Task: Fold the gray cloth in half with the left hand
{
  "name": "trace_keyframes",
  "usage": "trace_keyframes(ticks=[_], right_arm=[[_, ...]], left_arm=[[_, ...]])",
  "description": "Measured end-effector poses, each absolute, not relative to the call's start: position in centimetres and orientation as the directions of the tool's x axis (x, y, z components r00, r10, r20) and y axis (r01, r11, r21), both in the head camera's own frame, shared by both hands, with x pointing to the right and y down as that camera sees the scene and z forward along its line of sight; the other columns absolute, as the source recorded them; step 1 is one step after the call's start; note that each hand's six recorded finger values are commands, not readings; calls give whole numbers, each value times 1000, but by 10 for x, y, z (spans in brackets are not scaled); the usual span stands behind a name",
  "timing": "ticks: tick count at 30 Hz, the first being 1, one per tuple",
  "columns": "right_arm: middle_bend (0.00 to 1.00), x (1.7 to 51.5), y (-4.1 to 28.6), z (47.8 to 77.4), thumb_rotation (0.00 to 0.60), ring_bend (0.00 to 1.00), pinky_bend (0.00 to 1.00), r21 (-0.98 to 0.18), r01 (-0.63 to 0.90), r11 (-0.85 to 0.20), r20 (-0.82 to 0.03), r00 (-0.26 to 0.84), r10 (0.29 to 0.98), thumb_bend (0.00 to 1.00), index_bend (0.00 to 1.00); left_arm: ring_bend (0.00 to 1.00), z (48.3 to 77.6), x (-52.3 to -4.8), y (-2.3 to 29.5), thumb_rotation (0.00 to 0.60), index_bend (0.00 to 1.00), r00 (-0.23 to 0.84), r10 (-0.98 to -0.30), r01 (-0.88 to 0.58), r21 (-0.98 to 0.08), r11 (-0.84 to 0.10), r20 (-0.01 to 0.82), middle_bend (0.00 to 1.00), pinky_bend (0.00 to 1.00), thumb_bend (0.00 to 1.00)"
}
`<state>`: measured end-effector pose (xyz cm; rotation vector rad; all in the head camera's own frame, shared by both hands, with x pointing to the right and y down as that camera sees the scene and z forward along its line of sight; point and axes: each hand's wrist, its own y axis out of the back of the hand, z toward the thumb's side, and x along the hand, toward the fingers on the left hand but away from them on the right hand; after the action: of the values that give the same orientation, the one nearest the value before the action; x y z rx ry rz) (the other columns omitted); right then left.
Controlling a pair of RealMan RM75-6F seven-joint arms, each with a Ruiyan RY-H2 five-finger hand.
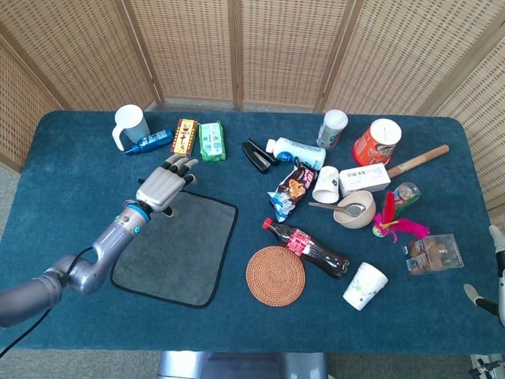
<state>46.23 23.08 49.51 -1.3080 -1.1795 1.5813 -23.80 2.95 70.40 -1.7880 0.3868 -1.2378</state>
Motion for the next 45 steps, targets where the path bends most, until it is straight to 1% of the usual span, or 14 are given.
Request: trace_keyframes(ticks=[4, 8, 12, 21, 25, 33, 40, 45], right_arm=[[0, 464, 230, 495, 600, 0, 0, -957, 9, -290, -287, -192, 939, 0, 0], [0, 464, 230, 497, 600, 0, 0, -954, 18, -299, -297, -190, 936, 0, 0], [0, 465, 230, 495, 600, 0, 0, -956, 23, -294, -292, -190, 937, 0, 0], [0, 464, 231, 494, 600, 0, 0, -957, 29, -289, -290, -184, 939, 0, 0], [0, 465, 231, 493, 600, 0, 0, -958, 31, -287, -287, -186, 940, 0, 0], [0, 464, 231, 491, 600, 0, 0, -960, 37, -279, -281, -181, 942, 0, 0], [0, 463, 232, 488, 600, 0, 0, -961, 41, -272, -275, -175, 945, 0, 0], [0, 462, 232, 488, 600, 0, 0, -962, 42, -271, -274, -175, 946, 0, 0]], left_arm=[[0, 711, -230, 25, 600, 334, 444, -673, 243, -802, -545, 592, 0, 0, 157], [0, 720, -219, 22, 600, 343, 439, -671, 291, -801, -524, 598, 0, 0, 164], [0, 730, -213, 20, 600, 357, 414, -673, 307, -790, -530, 612, 0, 0, 168], [0, 742, -205, 13, 600, 350, 355, -676, 361, -762, -538, 646, 0, 0, 186], [0, 745, -199, 13, 600, 365, 347, -667, 362, -750, -553, 659, 0, 0, 230], [0, 744, -192, 12, 600, 416, 344, -649, 379, -733, -565, 678, 0, 0, 233], [0, 743, -190, 12, 600, 407, 336, -638, 403, -718, -567, 693, 0, 0, 235], [0, 742, -184, 11, 600, 449, 340, -630, 429, -711, -557, 699, 0, 0, 232]])
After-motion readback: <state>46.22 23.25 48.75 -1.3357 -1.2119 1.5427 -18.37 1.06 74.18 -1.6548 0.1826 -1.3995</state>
